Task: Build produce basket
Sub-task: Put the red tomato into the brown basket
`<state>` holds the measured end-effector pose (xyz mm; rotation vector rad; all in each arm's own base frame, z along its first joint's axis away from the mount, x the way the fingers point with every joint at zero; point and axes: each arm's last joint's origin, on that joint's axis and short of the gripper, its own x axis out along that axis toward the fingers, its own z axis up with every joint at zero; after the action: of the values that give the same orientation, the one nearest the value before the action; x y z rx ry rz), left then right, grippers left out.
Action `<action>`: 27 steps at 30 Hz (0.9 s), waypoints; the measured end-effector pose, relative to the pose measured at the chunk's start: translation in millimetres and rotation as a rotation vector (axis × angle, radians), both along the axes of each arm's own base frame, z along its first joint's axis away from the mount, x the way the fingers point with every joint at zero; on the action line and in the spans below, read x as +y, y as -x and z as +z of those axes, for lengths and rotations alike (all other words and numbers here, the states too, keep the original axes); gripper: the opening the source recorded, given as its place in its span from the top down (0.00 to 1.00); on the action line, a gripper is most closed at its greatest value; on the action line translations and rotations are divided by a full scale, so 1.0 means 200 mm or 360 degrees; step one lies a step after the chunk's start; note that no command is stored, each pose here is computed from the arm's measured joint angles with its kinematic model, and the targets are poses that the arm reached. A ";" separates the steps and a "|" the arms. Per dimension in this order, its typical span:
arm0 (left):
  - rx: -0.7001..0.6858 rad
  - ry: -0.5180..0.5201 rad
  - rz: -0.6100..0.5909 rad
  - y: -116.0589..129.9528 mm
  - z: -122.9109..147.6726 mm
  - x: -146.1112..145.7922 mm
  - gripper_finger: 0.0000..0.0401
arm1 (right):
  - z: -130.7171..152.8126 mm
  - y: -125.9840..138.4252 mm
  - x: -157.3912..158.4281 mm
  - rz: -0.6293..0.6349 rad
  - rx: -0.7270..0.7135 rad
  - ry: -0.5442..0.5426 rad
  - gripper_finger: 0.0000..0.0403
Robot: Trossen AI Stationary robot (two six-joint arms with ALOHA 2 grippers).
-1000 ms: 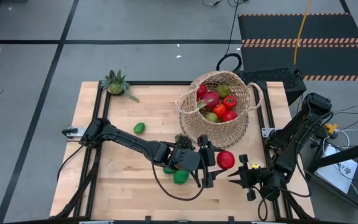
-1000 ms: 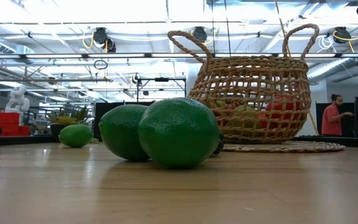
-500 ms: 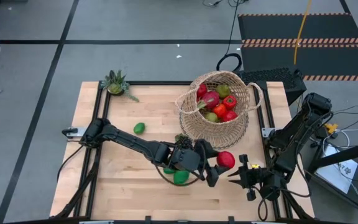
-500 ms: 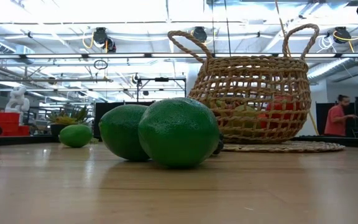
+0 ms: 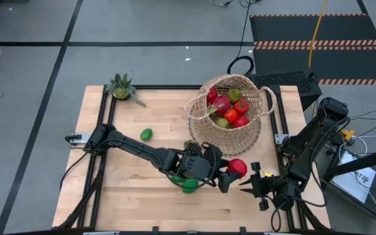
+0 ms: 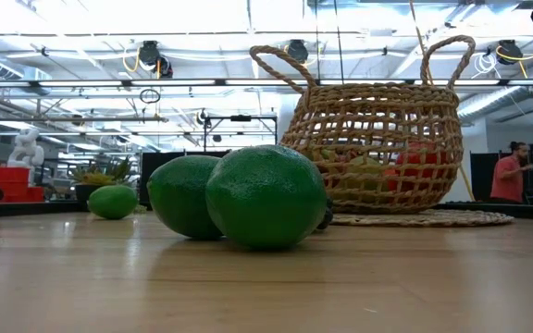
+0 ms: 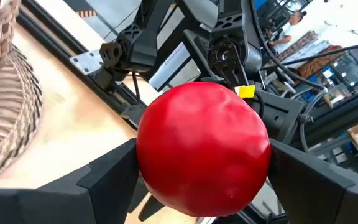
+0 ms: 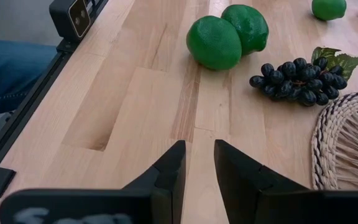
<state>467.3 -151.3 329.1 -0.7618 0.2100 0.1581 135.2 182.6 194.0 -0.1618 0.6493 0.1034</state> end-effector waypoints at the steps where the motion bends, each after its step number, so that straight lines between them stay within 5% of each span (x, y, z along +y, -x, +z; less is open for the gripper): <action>1: 0.0002 -0.0030 -0.0007 0.00 0.00 0.00 0.19 | 0.00 0.00 0.00 0.0000 0.0000 0.0000 0.81; 10: 0.0087 -0.0746 -0.0104 -0.04 0.00 0.13 0.19 | 0.00 0.00 0.00 -0.0001 0.0000 -0.0001 0.81; 27: 0.0186 -0.1033 -0.0123 -0.09 -0.02 0.37 0.19 | 0.00 0.00 0.00 0.0002 0.0000 0.0002 0.81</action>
<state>485.1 -76.3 325.1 -0.0984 0.2794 0.1842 135.2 182.6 194.0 -0.1636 0.6494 0.1039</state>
